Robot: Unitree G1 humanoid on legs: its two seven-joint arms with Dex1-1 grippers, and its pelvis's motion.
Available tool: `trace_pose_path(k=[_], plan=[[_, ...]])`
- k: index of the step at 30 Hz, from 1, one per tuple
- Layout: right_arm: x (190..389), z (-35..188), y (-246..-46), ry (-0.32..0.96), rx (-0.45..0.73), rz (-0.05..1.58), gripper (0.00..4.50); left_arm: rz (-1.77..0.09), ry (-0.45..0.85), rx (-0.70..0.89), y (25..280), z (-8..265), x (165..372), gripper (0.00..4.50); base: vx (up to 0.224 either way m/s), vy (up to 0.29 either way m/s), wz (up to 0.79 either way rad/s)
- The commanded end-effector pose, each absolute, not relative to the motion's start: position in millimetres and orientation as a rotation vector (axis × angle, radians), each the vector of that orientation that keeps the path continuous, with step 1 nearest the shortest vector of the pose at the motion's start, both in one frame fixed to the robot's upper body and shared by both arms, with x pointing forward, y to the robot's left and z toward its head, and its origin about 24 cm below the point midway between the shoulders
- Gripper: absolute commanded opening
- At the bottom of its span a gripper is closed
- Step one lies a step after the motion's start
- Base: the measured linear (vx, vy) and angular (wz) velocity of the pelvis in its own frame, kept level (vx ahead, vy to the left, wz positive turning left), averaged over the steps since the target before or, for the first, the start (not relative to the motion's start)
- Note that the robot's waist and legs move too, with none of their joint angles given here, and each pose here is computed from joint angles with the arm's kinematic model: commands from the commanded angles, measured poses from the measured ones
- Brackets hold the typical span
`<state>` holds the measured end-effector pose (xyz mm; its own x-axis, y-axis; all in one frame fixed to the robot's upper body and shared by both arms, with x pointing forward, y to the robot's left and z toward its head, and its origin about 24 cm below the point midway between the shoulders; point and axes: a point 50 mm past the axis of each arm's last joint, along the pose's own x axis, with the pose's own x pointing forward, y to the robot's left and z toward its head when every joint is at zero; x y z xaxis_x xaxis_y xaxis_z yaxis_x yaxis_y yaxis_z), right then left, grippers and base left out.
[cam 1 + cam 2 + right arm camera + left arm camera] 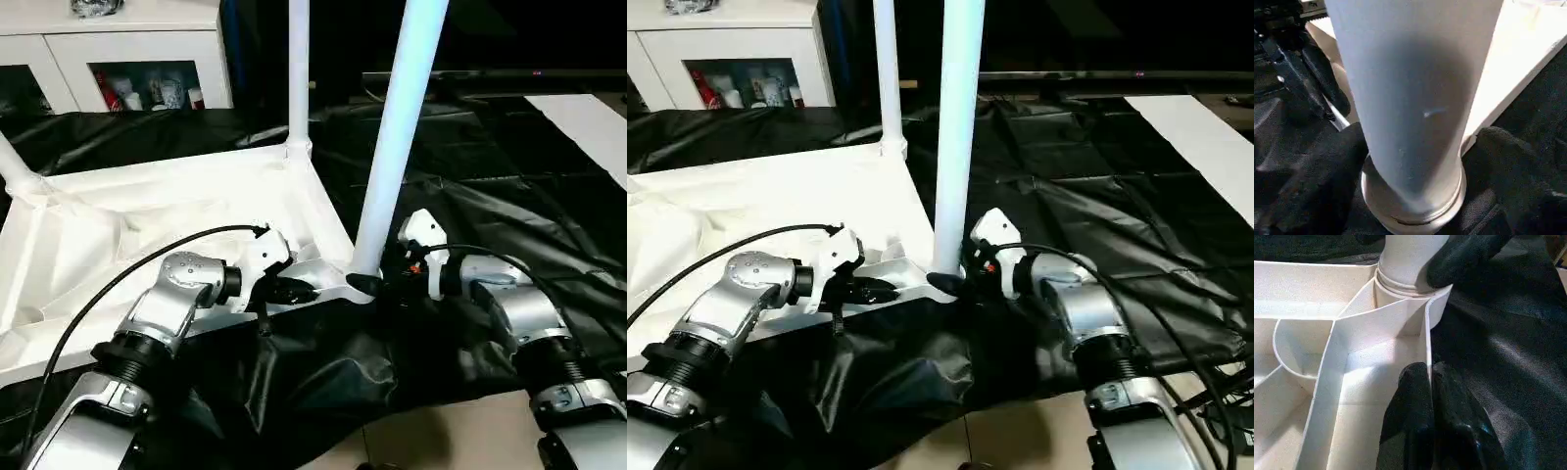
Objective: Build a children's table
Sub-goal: Rotate leg to tighten
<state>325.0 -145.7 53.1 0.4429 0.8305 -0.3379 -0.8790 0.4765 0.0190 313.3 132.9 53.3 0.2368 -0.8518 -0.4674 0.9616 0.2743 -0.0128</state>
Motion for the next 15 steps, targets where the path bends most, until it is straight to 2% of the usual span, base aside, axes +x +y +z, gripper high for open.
trace_pose_path(k=[1, 15], plan=[[329.6, 59.4, -144.9, 0.301, -0.192, 1.066, 3.64, -1.294, 0.394, 0.316, 130.2, 59.1, 312.5, 0.00, 0.000, 0.000, 0.00], [324.9, 50.2, -135.7, 0.303, -0.161, 1.073, 2.40, -1.239, 0.391, 0.313, 128.5, 58.1, 317.5, 0.00, 0.000, 0.000, 0.00]])
